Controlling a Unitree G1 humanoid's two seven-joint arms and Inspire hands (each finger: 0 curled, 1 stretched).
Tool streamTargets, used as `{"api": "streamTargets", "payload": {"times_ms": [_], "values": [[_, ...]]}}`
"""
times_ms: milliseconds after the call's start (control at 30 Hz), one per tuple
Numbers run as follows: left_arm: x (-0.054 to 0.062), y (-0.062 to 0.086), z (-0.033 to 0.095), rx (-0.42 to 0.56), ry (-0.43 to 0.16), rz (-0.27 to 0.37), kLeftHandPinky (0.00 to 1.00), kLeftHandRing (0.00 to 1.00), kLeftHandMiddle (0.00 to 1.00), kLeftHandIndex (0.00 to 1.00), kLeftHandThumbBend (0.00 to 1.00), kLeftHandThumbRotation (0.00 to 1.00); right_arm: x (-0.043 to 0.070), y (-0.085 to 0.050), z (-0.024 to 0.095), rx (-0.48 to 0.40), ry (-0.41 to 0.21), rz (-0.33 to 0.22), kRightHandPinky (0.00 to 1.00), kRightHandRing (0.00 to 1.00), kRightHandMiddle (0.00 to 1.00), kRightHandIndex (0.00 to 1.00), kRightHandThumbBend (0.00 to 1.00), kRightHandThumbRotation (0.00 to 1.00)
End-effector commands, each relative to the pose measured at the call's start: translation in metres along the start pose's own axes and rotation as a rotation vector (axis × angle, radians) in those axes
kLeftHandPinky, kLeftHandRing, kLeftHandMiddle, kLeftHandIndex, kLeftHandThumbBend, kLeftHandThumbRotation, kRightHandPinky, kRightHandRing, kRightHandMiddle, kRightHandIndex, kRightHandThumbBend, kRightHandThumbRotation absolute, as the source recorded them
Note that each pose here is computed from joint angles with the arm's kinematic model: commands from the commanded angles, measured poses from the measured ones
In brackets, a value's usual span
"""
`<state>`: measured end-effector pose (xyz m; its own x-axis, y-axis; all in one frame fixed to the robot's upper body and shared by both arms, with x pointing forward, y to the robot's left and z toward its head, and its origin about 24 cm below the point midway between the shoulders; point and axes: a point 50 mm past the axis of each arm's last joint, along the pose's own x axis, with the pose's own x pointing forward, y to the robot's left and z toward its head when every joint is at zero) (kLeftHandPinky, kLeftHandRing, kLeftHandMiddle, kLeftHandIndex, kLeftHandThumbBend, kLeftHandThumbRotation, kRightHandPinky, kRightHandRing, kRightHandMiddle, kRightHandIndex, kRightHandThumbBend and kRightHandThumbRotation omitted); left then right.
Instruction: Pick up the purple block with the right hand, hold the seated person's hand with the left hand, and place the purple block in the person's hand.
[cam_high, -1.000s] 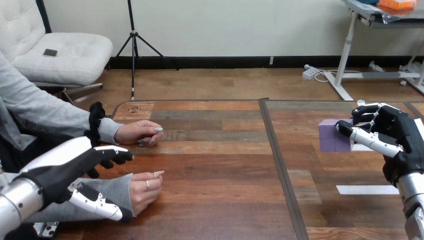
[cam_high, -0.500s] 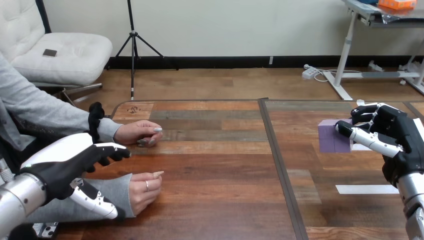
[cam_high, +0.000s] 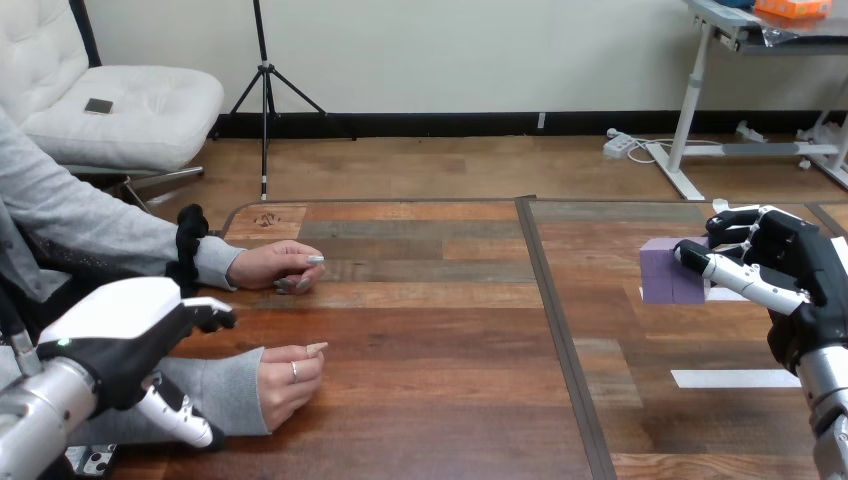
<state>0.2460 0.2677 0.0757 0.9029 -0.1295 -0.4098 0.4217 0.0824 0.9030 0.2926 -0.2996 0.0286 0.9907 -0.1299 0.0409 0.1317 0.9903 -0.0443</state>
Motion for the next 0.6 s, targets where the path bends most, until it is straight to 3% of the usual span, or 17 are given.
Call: {"api": "streamTargets", "payload": {"times_ms": [0, 267, 567], "values": [[0.0073, 0.0212, -0.0011, 0.099, 0.010, 0.072, 0.78, 0.83, 0.84, 0.82, 1.00, 0.24, 0.0136, 0.0009, 0.0245, 0.017, -0.114, -0.006, 0.32, 0.36, 0.41, 0.43, 0.86, 0.00], [0.0117, 0.0176, -0.0016, 0.147, 0.026, 0.055, 0.85, 0.85, 0.85, 0.84, 1.00, 0.32, 0.0132, 0.0000, 0.0247, 0.009, -0.116, -0.005, 0.32, 0.36, 0.41, 0.43, 0.85, 0.00], [0.0158, 0.0141, 0.0004, 0.164, 0.022, 0.036, 0.87, 0.86, 0.86, 0.84, 1.00, 0.34, 0.0132, -0.0011, 0.0249, 0.004, -0.113, -0.003, 0.32, 0.36, 0.41, 0.43, 0.86, 0.00]]}}
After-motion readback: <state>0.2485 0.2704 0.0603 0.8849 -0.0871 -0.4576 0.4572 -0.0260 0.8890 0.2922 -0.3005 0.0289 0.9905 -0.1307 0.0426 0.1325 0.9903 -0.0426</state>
